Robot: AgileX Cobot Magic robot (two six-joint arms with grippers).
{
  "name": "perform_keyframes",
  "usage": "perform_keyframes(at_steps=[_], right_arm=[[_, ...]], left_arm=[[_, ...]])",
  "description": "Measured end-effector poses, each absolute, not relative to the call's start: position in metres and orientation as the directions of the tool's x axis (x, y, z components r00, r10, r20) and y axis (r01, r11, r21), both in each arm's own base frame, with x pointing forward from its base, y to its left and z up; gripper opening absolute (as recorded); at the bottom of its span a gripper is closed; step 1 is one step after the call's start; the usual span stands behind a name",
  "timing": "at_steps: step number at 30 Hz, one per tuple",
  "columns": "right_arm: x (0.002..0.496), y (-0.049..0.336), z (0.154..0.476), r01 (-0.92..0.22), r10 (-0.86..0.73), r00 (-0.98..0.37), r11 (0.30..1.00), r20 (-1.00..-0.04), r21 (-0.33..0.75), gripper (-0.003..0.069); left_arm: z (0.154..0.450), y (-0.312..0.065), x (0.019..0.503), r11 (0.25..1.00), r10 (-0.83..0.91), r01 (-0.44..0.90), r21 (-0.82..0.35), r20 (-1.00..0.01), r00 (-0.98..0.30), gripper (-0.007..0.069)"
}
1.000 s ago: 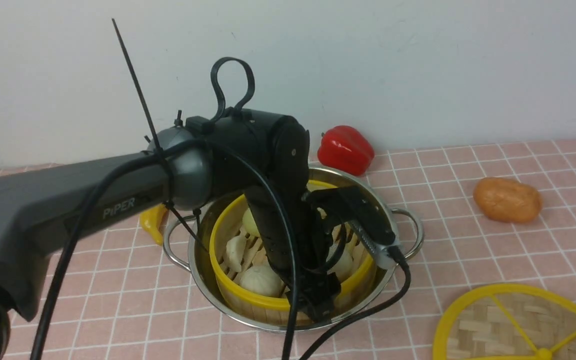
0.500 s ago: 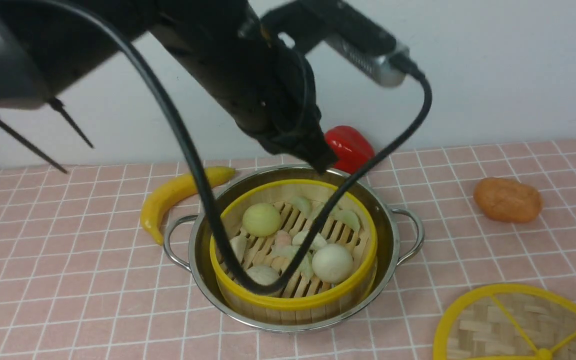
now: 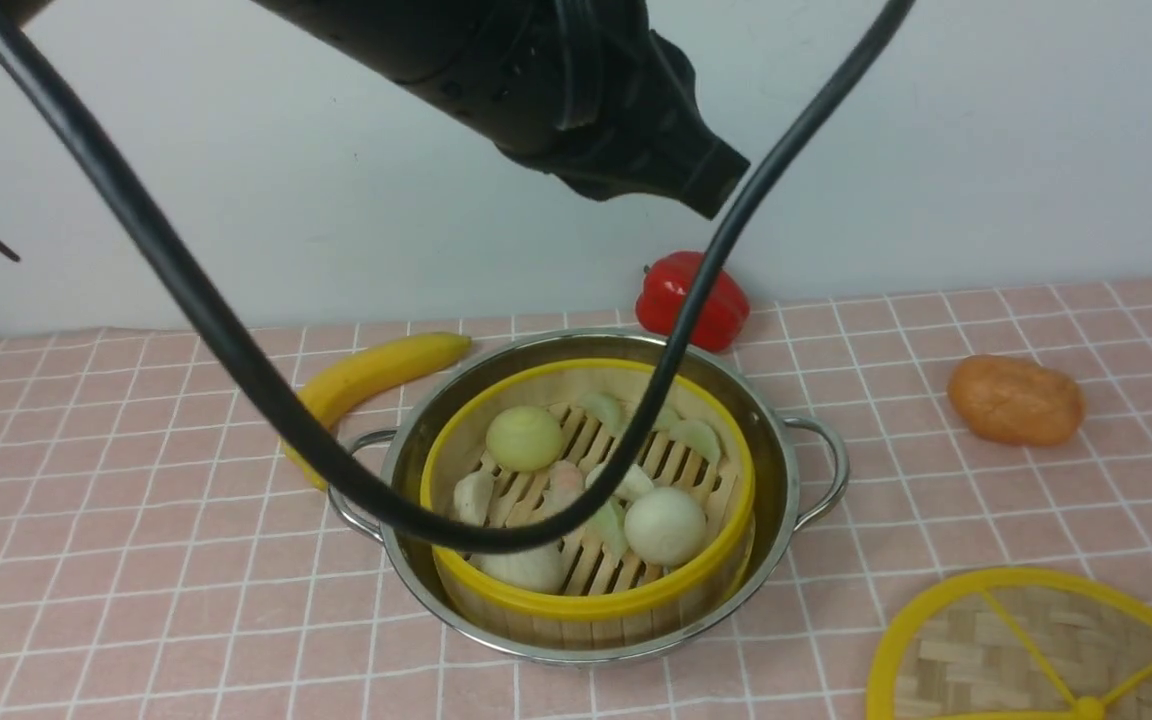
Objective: Place the steamer in the pot on the pink tablecloth, and put the lid on the steamer.
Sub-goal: 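Move the gripper down to the bamboo steamer lid and grasp its center knob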
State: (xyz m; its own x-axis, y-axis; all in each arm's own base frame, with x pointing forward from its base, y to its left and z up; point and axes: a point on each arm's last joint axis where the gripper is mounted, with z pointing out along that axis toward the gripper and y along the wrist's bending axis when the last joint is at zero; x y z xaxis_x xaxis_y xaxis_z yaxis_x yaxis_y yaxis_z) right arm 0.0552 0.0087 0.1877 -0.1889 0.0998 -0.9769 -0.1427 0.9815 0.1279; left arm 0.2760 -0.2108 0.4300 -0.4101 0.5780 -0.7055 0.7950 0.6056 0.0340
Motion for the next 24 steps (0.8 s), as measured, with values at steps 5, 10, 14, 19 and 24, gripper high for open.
perform_keyframes(at_steps=[5, 10, 14, 19, 24], right_arm=[[0.055, 0.009, 0.188, -0.143, 0.100, -0.189, 0.981, -0.977, 0.128, 0.0242], [0.055, 0.009, 0.188, -0.143, 0.100, -0.189, 0.981, -0.977, 0.128, 0.0242], [0.055, 0.009, 0.188, -0.143, 0.100, -0.189, 0.981, -0.977, 0.128, 0.0242], [0.055, 0.009, 0.188, -0.143, 0.100, -0.189, 0.981, -0.977, 0.128, 0.0242], [0.055, 0.009, 0.188, -0.143, 0.100, -0.189, 0.981, -0.977, 0.128, 0.0242]], left_arm=[[0.425, -0.182, 0.269, 0.666, 0.566, 0.735, 0.127, -0.727, -0.388, 0.0010], [0.413, -0.109, 0.232, 0.807, 0.404, 0.576, 0.134, -0.836, -0.371, 0.0013], [0.371, -0.055, 0.199, 0.913, 0.263, 0.399, 0.088, -0.875, -0.408, 0.0023], [0.306, -0.010, 0.143, 0.988, 0.090, 0.154, 0.023, -0.892, -0.442, 0.0042], [0.252, 0.006, 0.094, 0.994, 0.097, -0.009, 0.108, -0.926, -0.366, 0.0062]])
